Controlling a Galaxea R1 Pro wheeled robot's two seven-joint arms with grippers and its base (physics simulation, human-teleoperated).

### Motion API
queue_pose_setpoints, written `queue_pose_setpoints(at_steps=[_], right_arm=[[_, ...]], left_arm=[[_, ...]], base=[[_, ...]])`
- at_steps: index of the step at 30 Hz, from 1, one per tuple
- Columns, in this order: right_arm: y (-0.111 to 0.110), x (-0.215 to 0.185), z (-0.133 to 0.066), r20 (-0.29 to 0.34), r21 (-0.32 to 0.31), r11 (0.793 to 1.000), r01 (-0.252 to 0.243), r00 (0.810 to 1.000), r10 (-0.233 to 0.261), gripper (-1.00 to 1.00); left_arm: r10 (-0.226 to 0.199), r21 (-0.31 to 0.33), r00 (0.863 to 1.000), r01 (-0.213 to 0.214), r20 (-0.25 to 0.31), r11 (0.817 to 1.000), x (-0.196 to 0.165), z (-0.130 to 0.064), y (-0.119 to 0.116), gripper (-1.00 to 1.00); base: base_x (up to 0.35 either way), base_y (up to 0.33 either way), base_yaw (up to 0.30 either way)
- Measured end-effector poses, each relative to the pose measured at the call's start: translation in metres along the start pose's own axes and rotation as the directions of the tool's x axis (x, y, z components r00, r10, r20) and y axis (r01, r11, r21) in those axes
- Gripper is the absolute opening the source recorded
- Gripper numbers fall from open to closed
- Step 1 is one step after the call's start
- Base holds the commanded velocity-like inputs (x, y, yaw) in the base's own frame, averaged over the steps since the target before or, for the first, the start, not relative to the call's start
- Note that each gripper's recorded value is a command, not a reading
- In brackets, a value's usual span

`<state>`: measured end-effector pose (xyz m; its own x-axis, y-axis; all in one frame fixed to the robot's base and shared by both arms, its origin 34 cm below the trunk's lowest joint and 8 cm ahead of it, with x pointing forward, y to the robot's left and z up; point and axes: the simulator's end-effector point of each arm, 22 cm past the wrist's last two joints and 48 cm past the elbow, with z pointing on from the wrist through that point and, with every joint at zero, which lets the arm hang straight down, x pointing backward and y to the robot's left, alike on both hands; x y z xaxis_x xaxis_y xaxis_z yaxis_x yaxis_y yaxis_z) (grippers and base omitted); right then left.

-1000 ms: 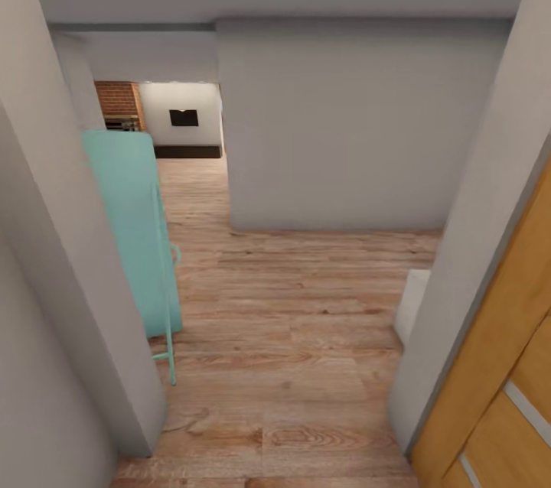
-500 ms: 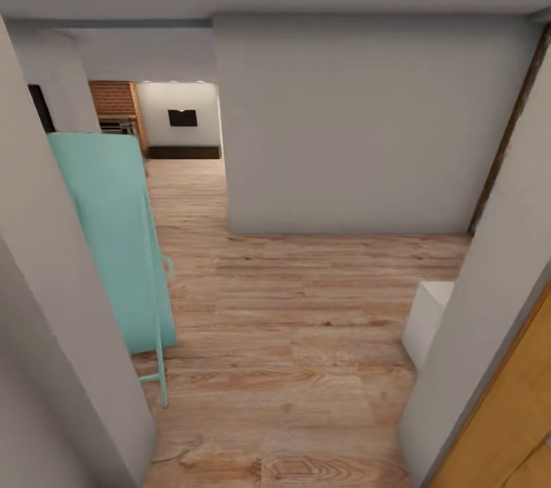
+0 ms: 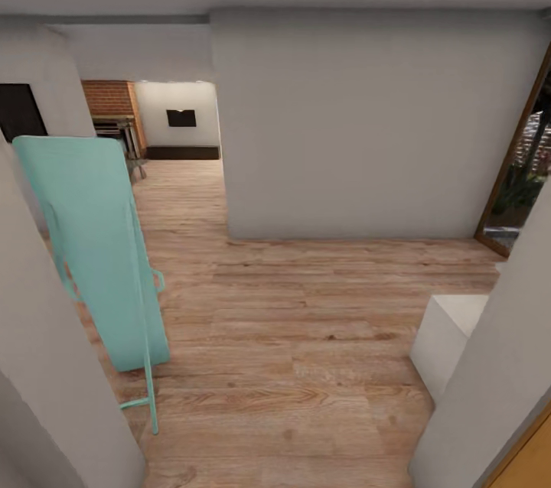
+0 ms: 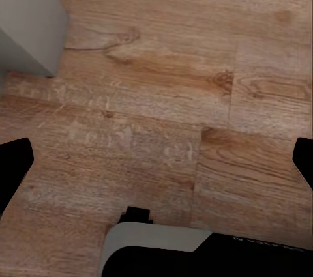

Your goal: Move the two storage containers from the living room to the garage. In the garage, place one container on the floor and stack the other container on top of it (either order is fine).

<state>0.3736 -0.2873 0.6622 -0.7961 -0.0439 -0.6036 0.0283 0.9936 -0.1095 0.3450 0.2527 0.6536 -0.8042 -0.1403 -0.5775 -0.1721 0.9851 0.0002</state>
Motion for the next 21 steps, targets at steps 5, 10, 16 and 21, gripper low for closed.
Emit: queue_pose_setpoints(at_steps=[5, 10, 16, 21], right_arm=[[0.0001, 0.0000, 0.0000, 0.000, 0.000, 1.000, 0.001, 1.000, -0.001, 1.00], [-0.0001, 0.0000, 0.0000, 0.000, 0.000, 1.000, 0.001, 1.000, -0.001, 1.00], [0.0002, 0.0000, 0.0000, 0.000, -0.001, 1.000, 0.001, 1.000, -0.001, 1.00], [0.0006, -0.0001, 0.0000, 0.000, -0.003, 1.000, 0.004, 1.000, -0.004, 1.00]], left_arm=[[0.000, -0.001, 1.000, 0.000, 0.000, 1.000, -0.0001, 0.0001, 0.0007, 1.00], [0.001, -0.001, 1.000, -0.001, 0.000, 1.000, -0.0001, 0.0001, 0.0008, 1.00], [0.001, -0.001, 1.000, -0.001, 0.000, 1.000, -0.0001, 0.0001, 0.0008, 1.00], [0.001, -0.001, 1.000, -0.001, 0.000, 1.000, -0.0001, 0.0001, 0.0008, 1.00]], base=[[0.326, 0.000, 0.000], [0.326, 0.000, 0.000], [0.326, 0.000, 0.000], [0.326, 0.000, 0.000]])
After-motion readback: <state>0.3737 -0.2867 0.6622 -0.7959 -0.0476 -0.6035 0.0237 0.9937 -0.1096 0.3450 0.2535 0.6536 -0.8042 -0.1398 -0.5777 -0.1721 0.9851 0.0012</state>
